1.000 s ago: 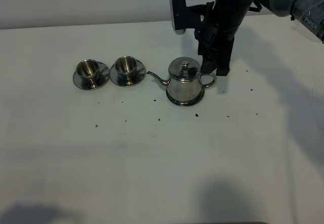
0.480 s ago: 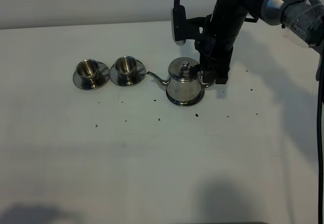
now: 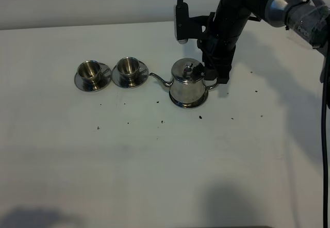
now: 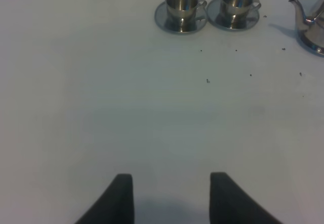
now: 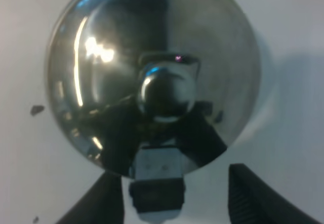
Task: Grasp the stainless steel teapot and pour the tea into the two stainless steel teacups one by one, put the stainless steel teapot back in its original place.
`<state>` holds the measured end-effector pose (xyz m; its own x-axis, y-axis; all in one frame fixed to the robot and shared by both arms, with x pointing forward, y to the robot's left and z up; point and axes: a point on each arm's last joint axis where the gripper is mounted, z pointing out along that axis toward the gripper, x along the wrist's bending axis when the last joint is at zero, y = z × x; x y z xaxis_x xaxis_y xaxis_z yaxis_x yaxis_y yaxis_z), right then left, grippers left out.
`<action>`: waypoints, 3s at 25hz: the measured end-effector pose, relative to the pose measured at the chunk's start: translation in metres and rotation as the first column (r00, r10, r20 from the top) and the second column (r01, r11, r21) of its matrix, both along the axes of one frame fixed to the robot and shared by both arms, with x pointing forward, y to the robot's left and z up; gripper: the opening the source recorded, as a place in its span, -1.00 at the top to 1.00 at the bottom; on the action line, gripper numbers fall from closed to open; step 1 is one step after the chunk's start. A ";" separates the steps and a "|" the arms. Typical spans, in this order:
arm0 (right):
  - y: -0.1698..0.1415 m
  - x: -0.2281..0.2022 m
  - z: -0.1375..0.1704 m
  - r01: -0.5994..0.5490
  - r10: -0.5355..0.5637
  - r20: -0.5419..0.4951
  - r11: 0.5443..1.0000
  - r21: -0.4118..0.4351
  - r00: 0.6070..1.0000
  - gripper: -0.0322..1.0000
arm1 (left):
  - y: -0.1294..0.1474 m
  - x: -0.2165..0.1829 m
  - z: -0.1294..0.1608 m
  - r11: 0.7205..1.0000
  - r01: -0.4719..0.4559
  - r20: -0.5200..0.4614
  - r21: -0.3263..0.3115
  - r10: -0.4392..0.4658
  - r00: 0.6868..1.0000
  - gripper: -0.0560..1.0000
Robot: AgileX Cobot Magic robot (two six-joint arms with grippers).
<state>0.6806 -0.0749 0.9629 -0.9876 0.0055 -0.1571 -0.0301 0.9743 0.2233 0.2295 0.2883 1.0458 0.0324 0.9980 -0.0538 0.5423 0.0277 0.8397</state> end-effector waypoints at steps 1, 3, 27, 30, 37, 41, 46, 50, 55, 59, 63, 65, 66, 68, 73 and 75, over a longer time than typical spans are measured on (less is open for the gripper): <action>0.000 0.000 -0.002 0.000 0.000 -0.003 1.000 -0.003 1.000 0.06 | 0.000 0.000 0.000 1.000 0.000 0.000 0.000 0.000 1.000 0.16; 0.000 0.001 -0.008 0.000 0.000 -0.013 1.000 -0.008 1.000 0.06 | 0.000 0.000 0.000 1.000 0.000 0.000 0.000 0.000 1.000 0.16; 0.014 -0.004 -0.015 -0.039 0.044 0.045 0.993 -0.115 0.998 0.06 | 0.000 0.000 0.000 1.000 0.000 0.000 0.000 0.000 1.000 0.16; 0.013 -0.003 -0.015 -0.032 0.038 0.047 0.992 -0.122 0.998 0.06 | 0.000 0.000 0.000 1.000 0.000 0.000 0.000 0.000 1.000 0.16; 0.018 -0.004 -0.029 -0.041 0.046 0.029 0.990 -0.138 0.999 0.14 | 0.000 0.000 0.000 1.000 0.000 0.000 0.000 0.000 1.000 0.16; 0.019 -0.005 -0.029 -0.045 0.052 0.040 0.987 -0.152 0.998 0.19 | 0.000 0.000 0.000 1.000 0.000 0.000 0.000 0.000 1.000 0.16; 0.020 -0.005 -0.029 -0.049 0.056 0.044 0.986 -0.160 0.997 0.23 | 0.000 0.000 0.000 1.000 0.001 0.000 0.001 -0.001 1.000 0.16; 0.019 -0.004 -0.029 -0.045 0.053 0.047 0.985 -0.167 0.997 0.39 | 0.000 0.000 0.000 1.000 0.000 0.000 0.000 0.000 1.000 0.16; 0.019 -0.004 -0.029 -0.045 0.054 0.050 0.984 -0.172 0.997 0.58 | 0.000 0.000 0.000 1.000 0.000 0.000 0.000 0.000 1.000 0.16; 0.018 -0.004 -0.029 -0.045 0.055 0.052 0.983 -0.176 0.997 0.59 | 0.000 0.000 0.000 1.000 0.000 0.000 0.000 0.000 1.000 0.16; 0.017 -0.005 -0.029 -0.038 0.046 0.040 0.983 -0.182 0.998 0.59 | 0.000 0.000 0.000 1.000 0.000 0.000 0.000 0.000 1.000 0.16; 0.017 -0.005 -0.029 -0.030 0.037 0.034 0.983 -0.183 0.999 0.59 | 0.000 0.000 0.000 1.000 0.000 0.000 0.000 0.000 1.000 0.16; 0.017 -0.006 -0.028 -0.025 0.031 0.034 0.983 -0.182 0.999 0.59 | 0.000 0.000 0.000 1.000 0.000 0.000 0.000 0.000 1.000 0.16; 0.017 -0.006 -0.028 -0.018 0.023 0.029 0.983 -0.180 0.999 0.59 | 0.000 0.000 0.000 1.000 0.000 0.000 0.000 0.000 1.000 0.16; 0.016 -0.009 -0.020 -0.012 0.016 0.019 0.984 -0.179 1.000 0.59 | 0.000 0.000 0.000 1.000 0.000 0.000 0.000 0.000 1.000 0.16; 0.016 -0.009 -0.019 -0.009 0.012 0.016 0.985 -0.173 1.000 0.59 | 0.000 0.000 0.000 1.000 0.000 0.000 0.000 0.000 1.000 0.16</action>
